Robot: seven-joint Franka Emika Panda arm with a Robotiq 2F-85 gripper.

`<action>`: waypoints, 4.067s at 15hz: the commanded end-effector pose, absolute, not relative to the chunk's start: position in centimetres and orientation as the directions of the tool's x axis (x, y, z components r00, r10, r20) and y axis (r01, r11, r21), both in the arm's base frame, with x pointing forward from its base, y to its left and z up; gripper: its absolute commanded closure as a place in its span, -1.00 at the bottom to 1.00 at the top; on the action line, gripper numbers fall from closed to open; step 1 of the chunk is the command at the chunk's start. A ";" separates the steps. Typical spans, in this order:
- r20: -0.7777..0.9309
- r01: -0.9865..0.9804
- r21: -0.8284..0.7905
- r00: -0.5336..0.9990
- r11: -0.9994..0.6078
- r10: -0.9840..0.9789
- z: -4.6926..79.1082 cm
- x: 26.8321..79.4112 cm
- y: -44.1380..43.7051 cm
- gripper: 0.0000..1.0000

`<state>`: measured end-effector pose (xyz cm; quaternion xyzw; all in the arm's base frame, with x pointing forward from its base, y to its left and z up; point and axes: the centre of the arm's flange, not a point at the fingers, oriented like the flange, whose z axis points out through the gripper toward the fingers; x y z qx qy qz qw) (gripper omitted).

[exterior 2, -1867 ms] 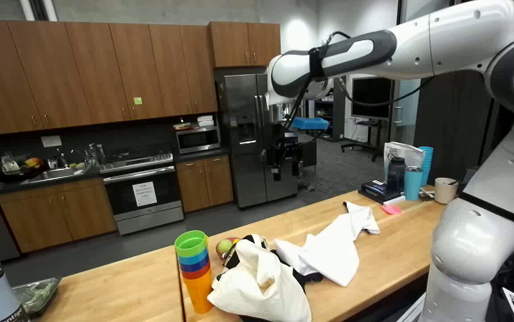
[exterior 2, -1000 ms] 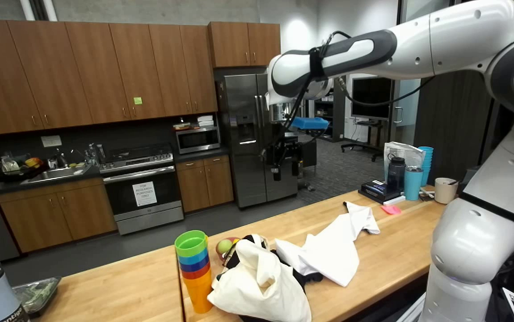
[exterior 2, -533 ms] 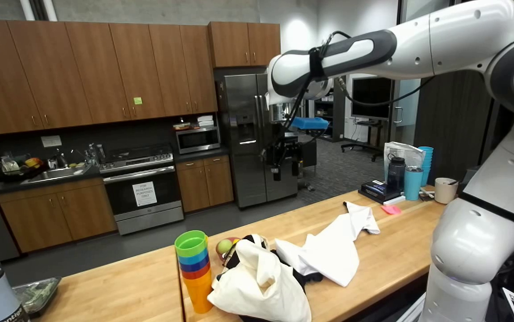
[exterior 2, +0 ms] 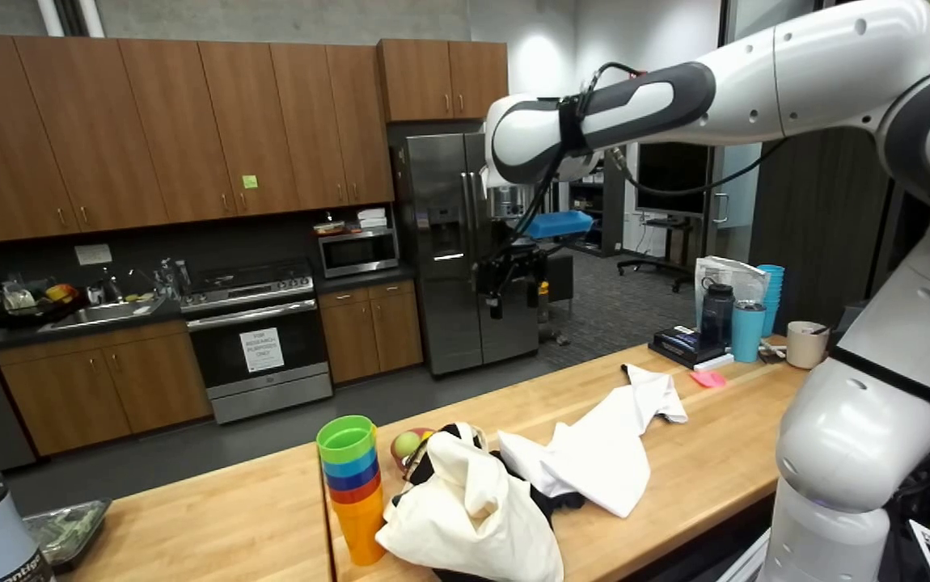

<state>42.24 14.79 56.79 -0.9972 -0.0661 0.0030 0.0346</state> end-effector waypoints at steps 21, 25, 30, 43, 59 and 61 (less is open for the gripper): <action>0.212 -0.549 0.198 0.833 -0.812 -0.511 49.4 61.4 -3.9 -1.00; 0.097 -0.615 0.195 0.787 -0.764 -0.609 47.5 65.9 -0.5 -1.00; -0.140 -0.535 0.295 0.795 -0.792 -0.590 48.7 66.7 9.2 -1.00; -0.125 -0.498 0.355 0.813 -0.791 -0.568 48.7 62.3 10.4 -1.00; 0.063 -0.454 0.531 0.863 -0.715 -0.501 43.2 44.5 0.4 -1.00; 0.083 -0.454 0.535 0.868 -0.712 -0.490 41.6 42.7 -1.1 -1.00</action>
